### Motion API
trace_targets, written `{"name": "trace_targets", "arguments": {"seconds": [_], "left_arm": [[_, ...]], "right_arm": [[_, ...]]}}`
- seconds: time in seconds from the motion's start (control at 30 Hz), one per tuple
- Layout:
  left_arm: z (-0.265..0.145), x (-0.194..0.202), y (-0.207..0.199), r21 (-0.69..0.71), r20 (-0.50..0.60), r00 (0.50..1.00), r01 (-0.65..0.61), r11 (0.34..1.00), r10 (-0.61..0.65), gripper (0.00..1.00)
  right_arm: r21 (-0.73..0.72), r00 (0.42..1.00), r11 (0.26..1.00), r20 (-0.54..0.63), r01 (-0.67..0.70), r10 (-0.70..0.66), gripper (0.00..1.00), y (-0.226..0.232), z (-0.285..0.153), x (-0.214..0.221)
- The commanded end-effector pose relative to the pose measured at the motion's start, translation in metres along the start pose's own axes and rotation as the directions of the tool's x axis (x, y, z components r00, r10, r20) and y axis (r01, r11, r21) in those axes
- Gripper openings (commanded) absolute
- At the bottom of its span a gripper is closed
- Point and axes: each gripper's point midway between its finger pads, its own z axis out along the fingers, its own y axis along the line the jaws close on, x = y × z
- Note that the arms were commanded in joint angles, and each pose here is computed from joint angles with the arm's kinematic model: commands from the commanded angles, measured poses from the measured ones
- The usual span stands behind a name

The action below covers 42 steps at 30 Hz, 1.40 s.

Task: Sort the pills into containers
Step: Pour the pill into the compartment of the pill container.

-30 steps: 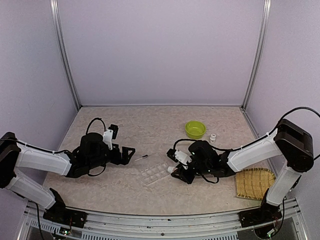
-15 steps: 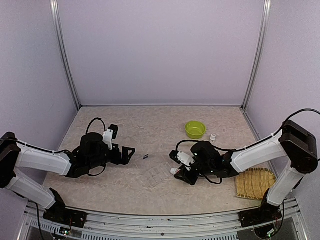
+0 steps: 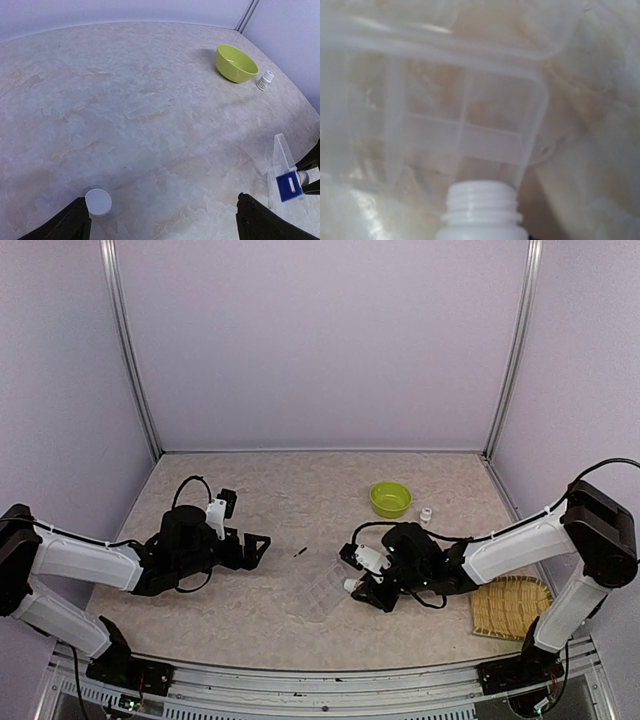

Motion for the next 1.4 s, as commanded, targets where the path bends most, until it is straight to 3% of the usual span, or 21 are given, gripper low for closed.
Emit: {"name": "trace_targets", "arguments": {"seconds": [0.0, 0.8, 1.37], "left_arm": [[0.003, -0.005, 0.001, -0.009, 0.006, 1.0, 0.0, 1.0, 0.0, 0.99], [0.006, -0.003, 0.001, -0.009, -0.006, 1.0, -0.002, 1.0, 0.001, 0.99], [0.006, -0.003, 0.0, -0.005, -0.009, 1.0, -0.002, 1.0, 0.002, 0.99]], "right_arm": [[-0.008, 0.999, 1.0, -0.029, 0.016, -0.016, 0.0, 0.005, -0.004, 0.001], [-0.005, 0.998, 0.998, -0.031, 0.056, -0.056, 0.0, 0.002, 0.0, -0.018], [-0.018, 0.987, 0.997, -0.142, 0.07, -0.072, 0.0, 0.003, -0.001, -0.011]]}}
